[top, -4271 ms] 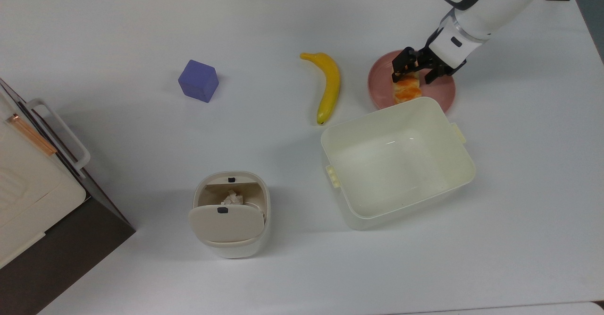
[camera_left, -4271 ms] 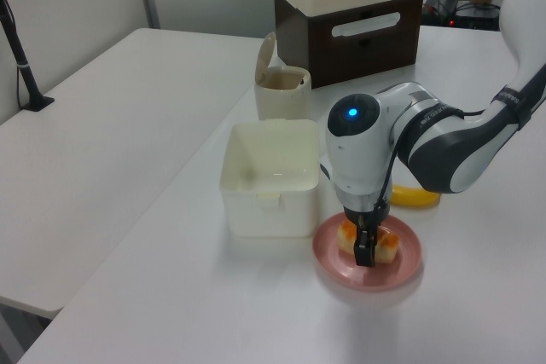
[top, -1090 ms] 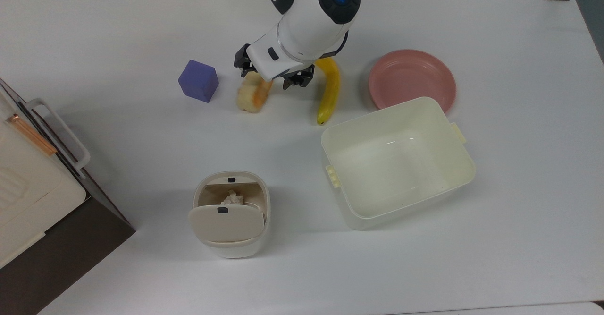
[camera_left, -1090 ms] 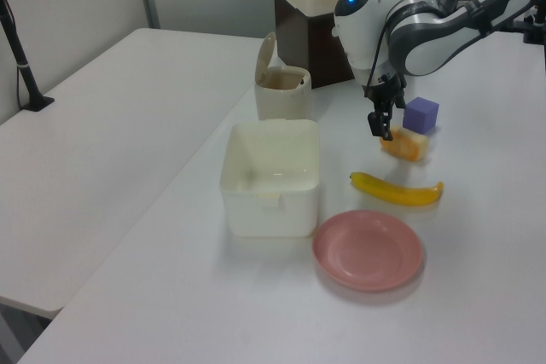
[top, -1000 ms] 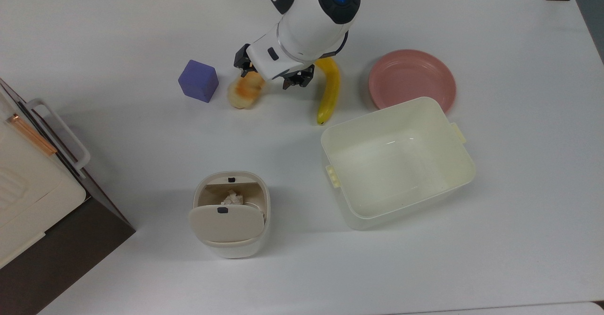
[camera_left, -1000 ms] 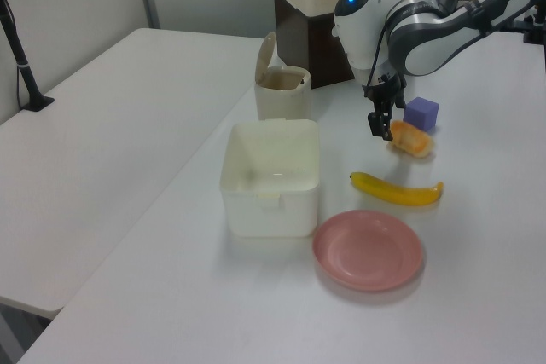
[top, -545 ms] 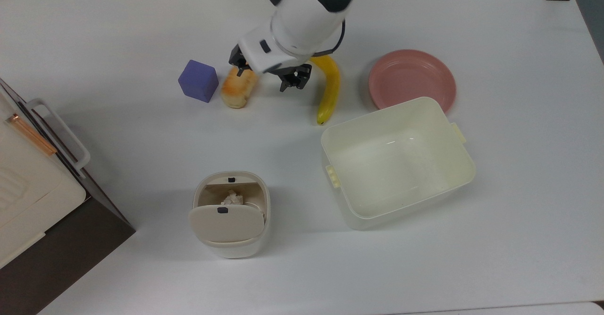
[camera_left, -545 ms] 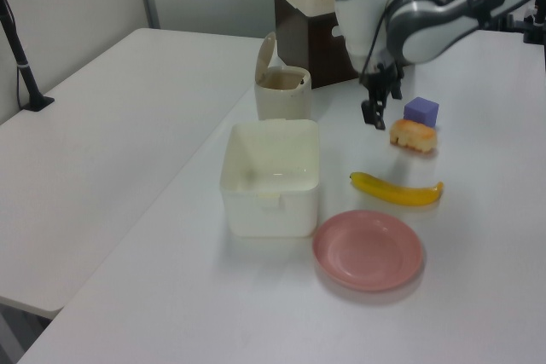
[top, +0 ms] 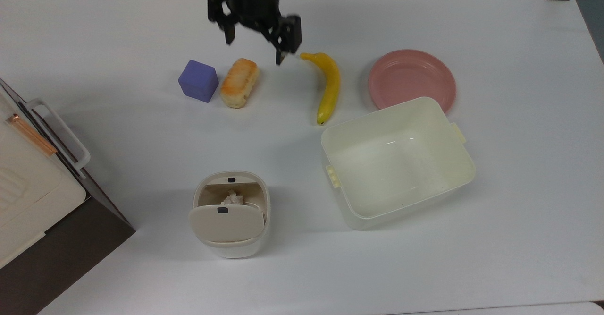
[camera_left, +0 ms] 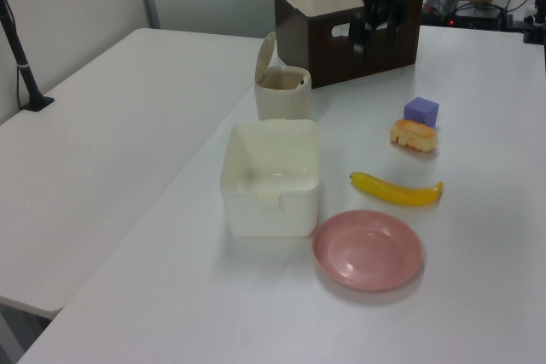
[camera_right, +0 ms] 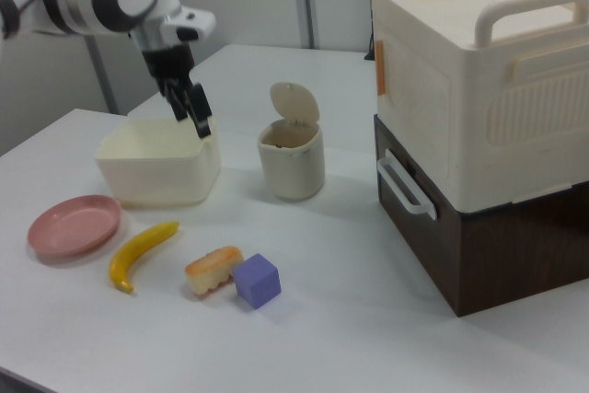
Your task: Put the bread on the table
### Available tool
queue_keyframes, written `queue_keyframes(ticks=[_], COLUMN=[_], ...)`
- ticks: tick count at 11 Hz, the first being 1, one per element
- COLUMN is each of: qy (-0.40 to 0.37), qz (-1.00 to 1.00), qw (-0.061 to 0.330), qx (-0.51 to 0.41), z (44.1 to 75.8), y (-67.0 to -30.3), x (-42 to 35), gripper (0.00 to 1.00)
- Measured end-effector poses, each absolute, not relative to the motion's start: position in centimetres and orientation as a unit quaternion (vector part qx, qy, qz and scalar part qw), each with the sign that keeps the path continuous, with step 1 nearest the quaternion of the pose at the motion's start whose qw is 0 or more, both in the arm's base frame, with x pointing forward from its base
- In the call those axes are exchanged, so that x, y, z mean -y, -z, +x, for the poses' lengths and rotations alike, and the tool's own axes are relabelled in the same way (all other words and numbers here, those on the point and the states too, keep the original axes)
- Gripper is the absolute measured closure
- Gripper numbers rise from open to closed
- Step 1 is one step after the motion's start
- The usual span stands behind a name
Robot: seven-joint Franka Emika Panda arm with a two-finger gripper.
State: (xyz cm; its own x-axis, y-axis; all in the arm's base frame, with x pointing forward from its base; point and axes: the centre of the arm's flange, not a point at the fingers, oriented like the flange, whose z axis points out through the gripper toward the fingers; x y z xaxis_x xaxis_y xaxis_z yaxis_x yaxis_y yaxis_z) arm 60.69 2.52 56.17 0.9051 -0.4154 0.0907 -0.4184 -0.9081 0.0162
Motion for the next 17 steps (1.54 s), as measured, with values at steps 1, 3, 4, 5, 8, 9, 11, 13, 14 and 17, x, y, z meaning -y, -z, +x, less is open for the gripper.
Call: queue_keyframes(ticks=[1, 3, 4, 5, 8, 9, 11, 13, 14, 17], qy=[-0.064, -0.094, -0.095, -0.092, -0.088, -0.087, -0.086, -0.086, -0.085, -0.084], qz=[0.973, 0.966, 0.963, 0.959, 0.962, 0.970, 0.976, 0.976, 0.977, 0.977], qw=[0.007, 0.002, -0.007, -0.020, -0.034, -0.032, -0.038, -0.038, -0.037, -0.037], qx=[0.223, 0.240, 0.253, 0.269, 0.255, 0.223, 0.197, 0.194, 0.191, 0.190], z=[60.0, 58.1, 57.2, 56.4, 55.8, 55.7, 55.7, 55.7, 55.8, 55.8], y=[-58.9, -62.9, -64.3, -65.4, -66.4, -66.4, -66.4, -66.3, -66.2, -66.2], x=[-2.0, -0.7, 0.2, 1.4, 3.2, 3.2, 3.5, 3.7, 3.7, 3.7], gripper=[0.00, 0.00, 0.00, 0.00, 0.00, 0.00, 0.00, 0.00, 0.00, 0.00])
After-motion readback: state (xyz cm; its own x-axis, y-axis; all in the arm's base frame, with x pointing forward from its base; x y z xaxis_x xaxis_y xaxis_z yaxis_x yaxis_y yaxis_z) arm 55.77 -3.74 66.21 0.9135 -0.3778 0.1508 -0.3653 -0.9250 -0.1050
